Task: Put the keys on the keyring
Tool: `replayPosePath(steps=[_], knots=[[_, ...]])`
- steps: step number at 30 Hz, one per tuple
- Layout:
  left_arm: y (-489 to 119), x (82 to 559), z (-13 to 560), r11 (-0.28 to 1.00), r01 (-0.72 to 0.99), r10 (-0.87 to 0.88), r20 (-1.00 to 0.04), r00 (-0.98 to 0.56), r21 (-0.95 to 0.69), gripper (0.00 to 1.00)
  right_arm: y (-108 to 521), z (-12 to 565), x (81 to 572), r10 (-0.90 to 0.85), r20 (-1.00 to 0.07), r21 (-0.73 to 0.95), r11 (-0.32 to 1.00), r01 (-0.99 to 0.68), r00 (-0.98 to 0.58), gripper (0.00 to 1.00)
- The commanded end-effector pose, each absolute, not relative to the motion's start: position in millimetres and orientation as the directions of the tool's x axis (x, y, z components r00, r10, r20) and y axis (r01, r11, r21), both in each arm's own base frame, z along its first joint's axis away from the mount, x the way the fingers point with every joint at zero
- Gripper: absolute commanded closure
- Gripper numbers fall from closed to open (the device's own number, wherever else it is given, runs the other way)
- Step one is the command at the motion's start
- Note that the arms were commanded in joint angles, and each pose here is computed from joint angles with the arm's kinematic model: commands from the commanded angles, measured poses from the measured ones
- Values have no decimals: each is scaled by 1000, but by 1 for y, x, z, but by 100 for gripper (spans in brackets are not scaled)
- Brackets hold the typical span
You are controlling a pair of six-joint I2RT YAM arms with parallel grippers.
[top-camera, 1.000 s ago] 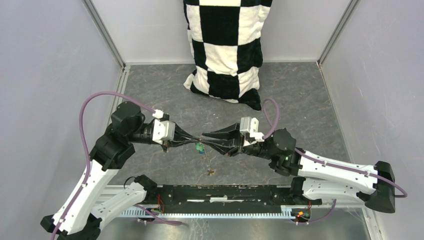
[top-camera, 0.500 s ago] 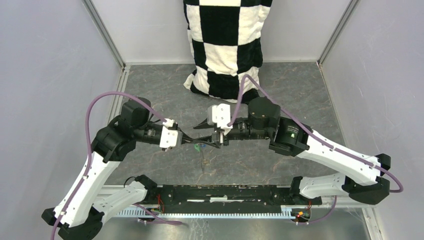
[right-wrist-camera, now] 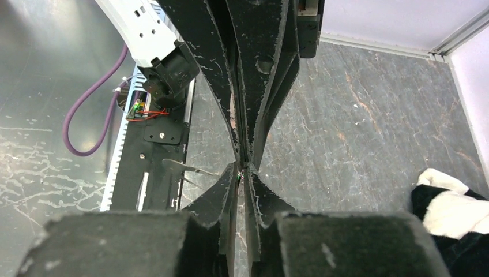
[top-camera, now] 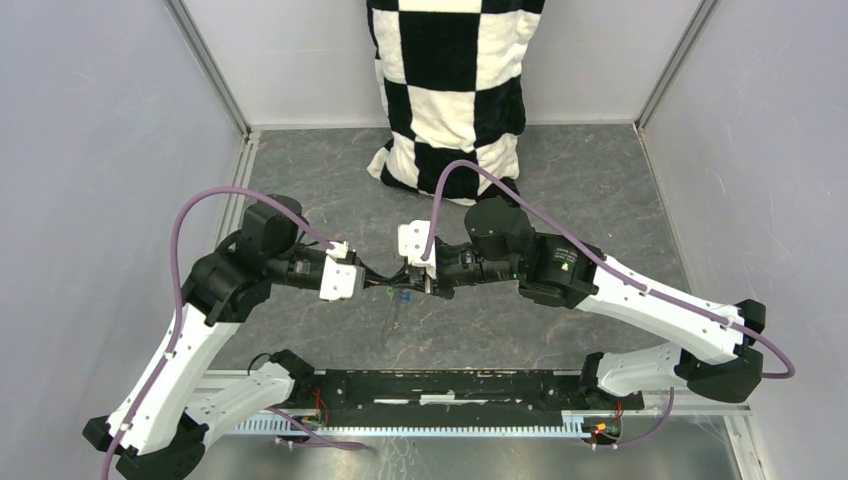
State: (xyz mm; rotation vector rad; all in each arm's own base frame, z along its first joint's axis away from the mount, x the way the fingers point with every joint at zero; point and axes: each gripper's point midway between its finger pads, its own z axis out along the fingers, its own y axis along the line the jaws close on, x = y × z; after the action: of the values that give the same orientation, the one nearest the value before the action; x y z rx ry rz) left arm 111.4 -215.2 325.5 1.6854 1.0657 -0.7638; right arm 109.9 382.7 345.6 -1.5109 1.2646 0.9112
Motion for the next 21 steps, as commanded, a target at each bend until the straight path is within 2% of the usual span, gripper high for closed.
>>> replayPosePath(steps=[1, 3, 6, 8, 10, 12, 15, 16, 17, 18, 21], knots=[[-217, 108, 350, -161, 863, 245, -828, 505, 479, 98, 384, 363, 117, -254, -942, -229, 3, -973, 221, 91], [-217, 109, 350, -160, 862, 245, -826, 507, 482, 98, 384, 360, 120, -267, -937, -236, 8, -972, 225, 100], [-218, 111, 352, -137, 873, 245, -838, 487, 467, 98, 381, 356, 131, -269, -932, -271, 70, -960, 244, 100], [-220, 118, 360, -84, 889, 240, -856, 457, 451, 94, 372, 353, 143, -249, -928, -319, 151, -936, 276, 99], [-222, 123, 370, -34, 894, 222, -868, 443, 448, 92, 362, 353, 145, -163, -932, -353, 211, -911, 323, 100], [-224, 128, 379, 12, 906, 205, -888, 413, 424, 78, 355, 347, 148, -85, -930, -368, 268, -890, 358, 100], [-227, 132, 389, 60, 919, 182, -909, 375, 391, 70, 350, 334, 154, 1, -929, -349, 333, -876, 370, 99], [-227, 134, 392, 78, 921, 178, -915, 363, 381, 53, 348, 331, 156, 34, -925, -344, 349, -872, 379, 100], [-227, 137, 394, 102, 926, 174, -923, 343, 363, 31, 347, 328, 160, 53, -925, -332, 368, -868, 376, 100], [-227, 140, 397, 137, 932, 166, -935, 314, 337, 24, 345, 326, 165, 71, -927, -314, 390, -866, 368, 100], [-224, 149, 402, 194, 922, 172, -937, 303, 334, 23, 338, 322, 184, 99, -927, -282, 448, -848, 361, 100]])
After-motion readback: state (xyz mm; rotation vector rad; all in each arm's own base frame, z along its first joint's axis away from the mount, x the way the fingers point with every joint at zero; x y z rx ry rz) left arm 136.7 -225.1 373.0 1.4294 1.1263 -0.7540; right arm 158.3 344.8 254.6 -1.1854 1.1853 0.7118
